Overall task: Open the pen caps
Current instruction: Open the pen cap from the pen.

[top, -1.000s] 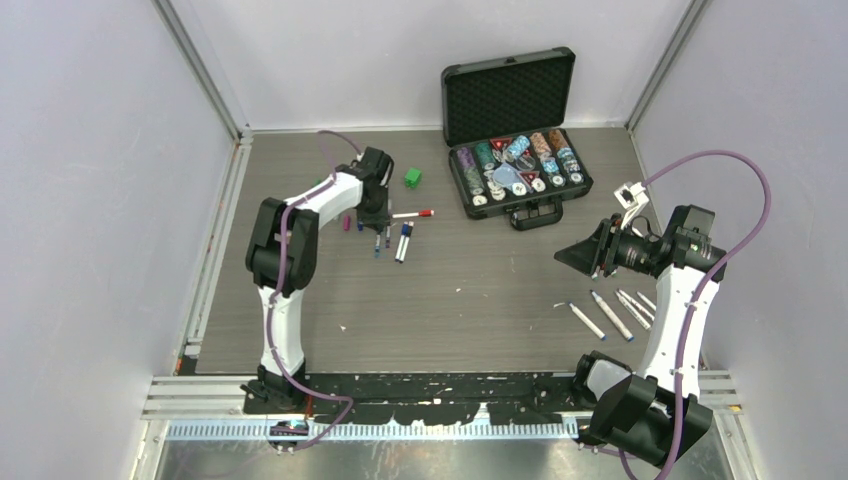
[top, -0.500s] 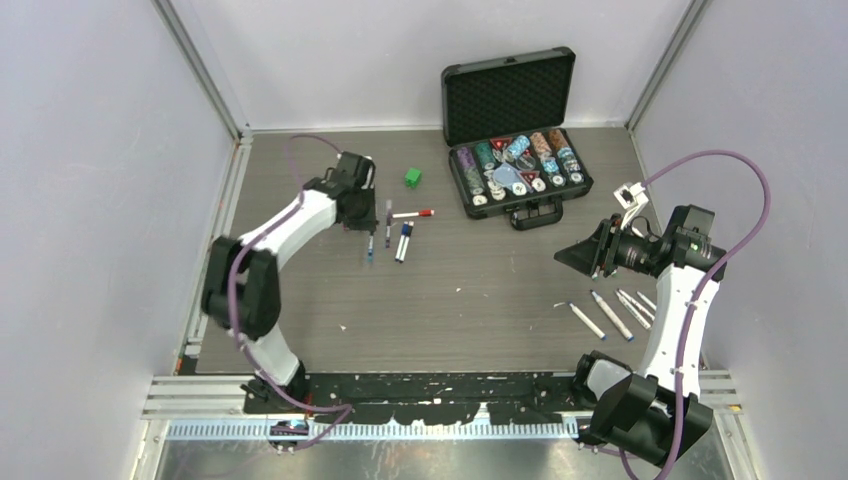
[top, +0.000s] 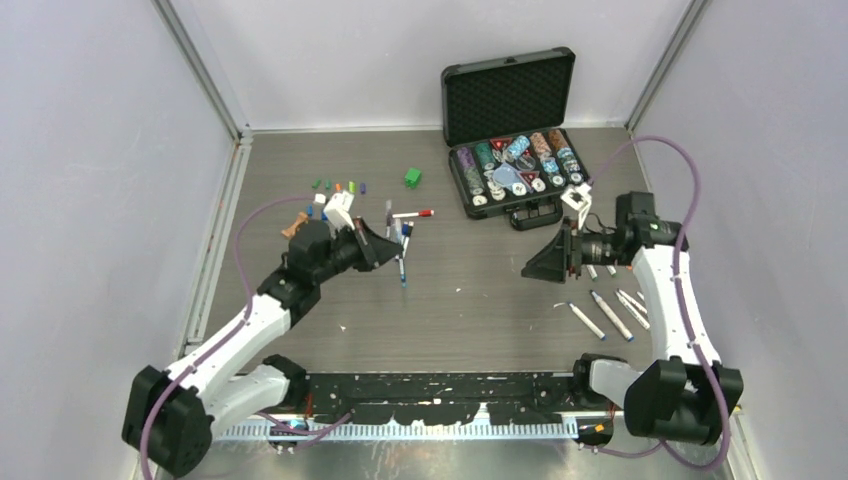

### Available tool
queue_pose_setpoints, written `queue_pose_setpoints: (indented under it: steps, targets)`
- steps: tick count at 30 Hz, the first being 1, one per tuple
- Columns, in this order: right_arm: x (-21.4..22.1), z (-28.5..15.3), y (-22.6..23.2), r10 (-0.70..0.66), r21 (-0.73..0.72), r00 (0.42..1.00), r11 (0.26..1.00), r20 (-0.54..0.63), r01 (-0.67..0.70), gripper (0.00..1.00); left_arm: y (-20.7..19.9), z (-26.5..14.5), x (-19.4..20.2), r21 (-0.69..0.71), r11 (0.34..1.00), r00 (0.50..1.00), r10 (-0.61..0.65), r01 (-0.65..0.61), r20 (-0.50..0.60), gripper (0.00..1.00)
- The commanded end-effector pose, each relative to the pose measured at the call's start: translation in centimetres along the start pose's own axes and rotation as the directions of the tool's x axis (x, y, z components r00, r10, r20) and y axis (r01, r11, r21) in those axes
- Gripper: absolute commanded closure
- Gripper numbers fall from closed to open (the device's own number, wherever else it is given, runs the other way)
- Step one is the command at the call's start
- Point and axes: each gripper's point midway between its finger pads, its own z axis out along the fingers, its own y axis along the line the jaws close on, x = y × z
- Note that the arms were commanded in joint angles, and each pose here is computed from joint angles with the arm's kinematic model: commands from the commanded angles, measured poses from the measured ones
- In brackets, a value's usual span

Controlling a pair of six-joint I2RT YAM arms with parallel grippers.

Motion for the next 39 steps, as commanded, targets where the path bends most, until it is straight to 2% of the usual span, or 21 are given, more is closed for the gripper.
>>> queue_pose_setpoints:
  steps: [1, 3, 6, 8, 14, 15, 19, 28, 39]
  targets:
    - [-1.0, 1.9, 1.8, -0.073, -0.081, 0.994, 0.995, -0.077, 0.066, 0.47, -7.3, -1.9, -3.3, 0.278, 0.961, 0.973, -0.078, 0.014, 0.219, 1.0]
    - [-1.4, 3.0, 1.4, -0.087, -0.042, 0.99, 0.996, -0.11, 0.083, 0.46, -8.1, -2.0, -3.1, 0.295, 0.955, 0.966, -0.087, 0.012, 0.243, 1.0]
    - [-2.9, 4.9, 1.4, -0.126, 0.011, 0.989, 0.992, -0.082, 0.127, 0.45, -8.7, -1.9, -2.8, 0.297, 0.955, 0.959, -0.099, 0.016, 0.267, 1.0]
    - [-4.0, 6.2, 2.3, -0.117, -0.015, 0.992, 0.993, -0.045, 0.116, 0.45, -9.3, -1.7, -2.7, 0.307, 0.951, 0.954, -0.108, 0.018, 0.281, 1.0]
    - [-6.2, 8.7, 3.4, 0.024, -0.123, 0.998, 0.992, 0.054, -0.017, 0.45, -11.6, -0.5, -2.4, 0.34, 0.94, 0.949, -0.12, 0.014, 0.293, 1.0]
    - [-6.1, 8.9, 3.3, 0.068, -0.137, 0.996, 0.989, 0.062, -0.059, 0.45, -11.7, 0.0, -2.3, 0.332, 0.943, 0.947, -0.12, 0.016, 0.297, 1.0]
    - [-6.1, 9.1, 3.6, 0.091, -0.179, 0.992, 0.981, 0.089, -0.073, 0.44, -13.1, 1.4, -2.0, 0.337, 0.941, 0.944, -0.119, 0.008, 0.309, 1.0]
    - [-4.7, 9.9, 2.7, 0.12, -0.161, 0.99, 0.981, 0.079, -0.107, 0.42, -15.7, 3.9, -1.1, 0.36, 0.933, 0.945, -0.122, 0.004, 0.305, 1.0]
    - [-3.6, 10.8, 3.1, 0.125, -0.179, 0.991, 0.977, 0.039, -0.116, 0.46, -15.9, 4.4, -1.7, 0.326, 0.945, 0.925, -0.14, 0.019, 0.354, 1.0]
